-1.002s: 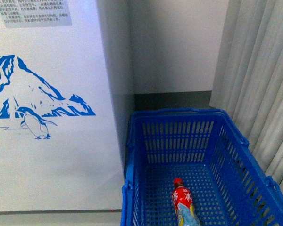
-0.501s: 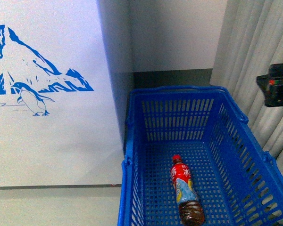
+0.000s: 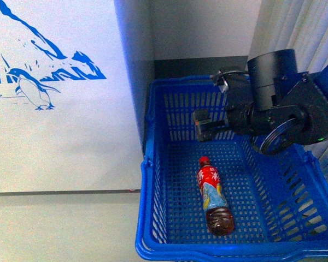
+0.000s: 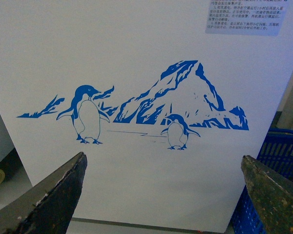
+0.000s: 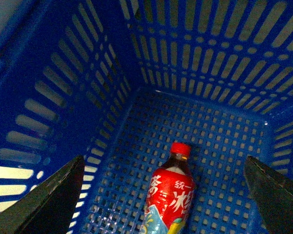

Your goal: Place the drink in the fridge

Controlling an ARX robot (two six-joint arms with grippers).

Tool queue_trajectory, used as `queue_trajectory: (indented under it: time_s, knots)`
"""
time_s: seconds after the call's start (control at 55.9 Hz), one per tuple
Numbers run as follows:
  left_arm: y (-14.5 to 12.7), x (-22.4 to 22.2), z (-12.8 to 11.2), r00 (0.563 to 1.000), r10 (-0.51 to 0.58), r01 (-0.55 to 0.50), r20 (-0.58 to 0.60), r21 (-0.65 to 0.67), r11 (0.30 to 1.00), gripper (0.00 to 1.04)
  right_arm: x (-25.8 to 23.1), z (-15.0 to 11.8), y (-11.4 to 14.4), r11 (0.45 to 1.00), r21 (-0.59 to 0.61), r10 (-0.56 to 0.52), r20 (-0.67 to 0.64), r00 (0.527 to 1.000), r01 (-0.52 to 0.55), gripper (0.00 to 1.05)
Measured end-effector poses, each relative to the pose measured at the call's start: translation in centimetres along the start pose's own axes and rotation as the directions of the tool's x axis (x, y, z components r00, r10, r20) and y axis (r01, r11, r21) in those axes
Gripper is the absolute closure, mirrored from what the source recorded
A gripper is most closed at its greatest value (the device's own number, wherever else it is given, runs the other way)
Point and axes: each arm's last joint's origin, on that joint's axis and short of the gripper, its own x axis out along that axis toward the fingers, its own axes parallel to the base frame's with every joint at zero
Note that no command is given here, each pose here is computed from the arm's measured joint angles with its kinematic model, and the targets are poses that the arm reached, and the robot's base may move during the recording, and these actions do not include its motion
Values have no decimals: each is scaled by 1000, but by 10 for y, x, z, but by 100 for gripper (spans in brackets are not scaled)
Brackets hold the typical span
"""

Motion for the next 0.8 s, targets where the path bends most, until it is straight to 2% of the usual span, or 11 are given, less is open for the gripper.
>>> queue_trajectory:
  time_s: [0.286, 0.501, 0.805]
  knots:
    - [0, 0, 0, 1000, 0, 0, 0, 0, 1000, 8, 48, -47, 12, 999, -33, -13, -214, 977, 6, 7]
    - [0, 0, 0, 1000, 0, 0, 0, 0, 1000, 8, 64, -62, 19, 999, -32, 3, -277, 961, -12, 7]
    - [0, 0, 0, 1000, 0, 0, 0, 0, 1000, 8, 93, -79, 19, 999, -35, -38, -340, 940, 28, 7]
